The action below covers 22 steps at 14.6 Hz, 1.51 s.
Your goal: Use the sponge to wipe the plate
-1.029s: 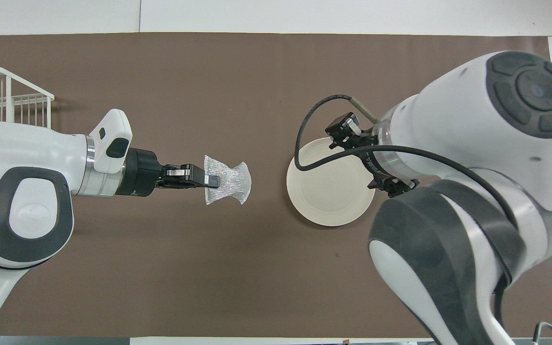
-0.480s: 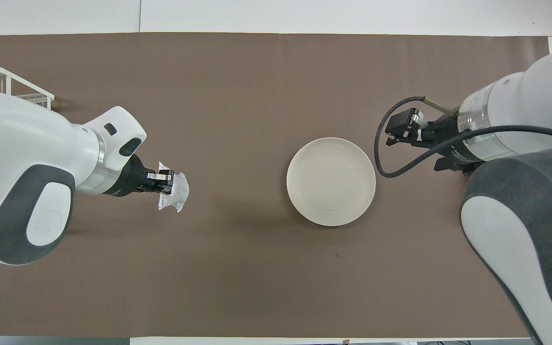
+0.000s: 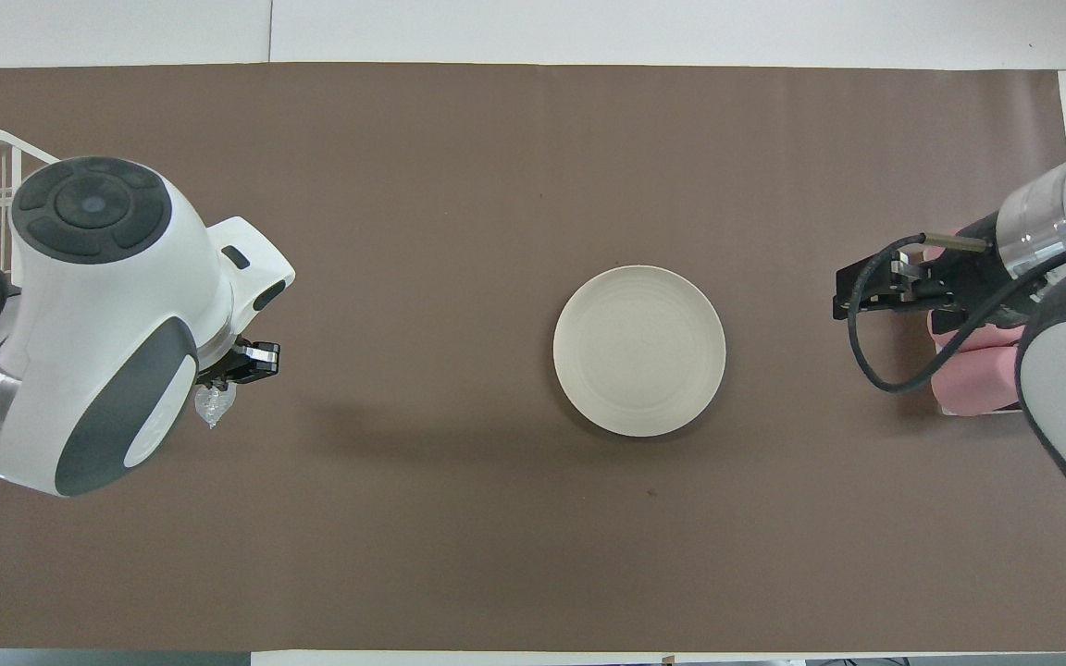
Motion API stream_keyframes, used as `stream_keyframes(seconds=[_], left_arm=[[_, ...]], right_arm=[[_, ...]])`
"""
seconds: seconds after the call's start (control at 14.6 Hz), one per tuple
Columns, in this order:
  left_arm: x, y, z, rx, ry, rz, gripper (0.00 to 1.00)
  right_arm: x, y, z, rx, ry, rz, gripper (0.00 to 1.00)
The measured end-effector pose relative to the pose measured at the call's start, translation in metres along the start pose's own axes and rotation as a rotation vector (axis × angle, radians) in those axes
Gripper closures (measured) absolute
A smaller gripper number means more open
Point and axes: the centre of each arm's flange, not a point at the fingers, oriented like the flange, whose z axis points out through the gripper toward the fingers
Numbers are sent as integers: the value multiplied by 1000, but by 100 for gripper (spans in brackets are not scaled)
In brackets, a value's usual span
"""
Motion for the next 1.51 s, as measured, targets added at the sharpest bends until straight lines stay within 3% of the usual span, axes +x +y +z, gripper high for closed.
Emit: stream_keyframes(seconds=[0.21,0.41,0.69,0.82,0.96,1.1,1.51], left_arm=[[20,-10,2,260,-5,-11,96],[39,-23,11,479,24,-21,96],[68,-33,32,720,51,-13,96],[89,-46,54,822,34,-13,96],[113,-66,79,867,-4,-29,96],[130,-89,98,862,-45,-57,96],[141,-101,113,752,-47,-76,96]], right_arm=[[1,10,-7,-57,17,-105,0],[-3,15,-10,-77,-11,-130,0],[0,25,-10,-79,-13,-144,0],[5,35,-14,-108,12,-191,0],[10,45,-18,-121,33,-213,0],[12,53,-17,-120,31,-206,0],[16,69,-18,-116,35,-134,0]])
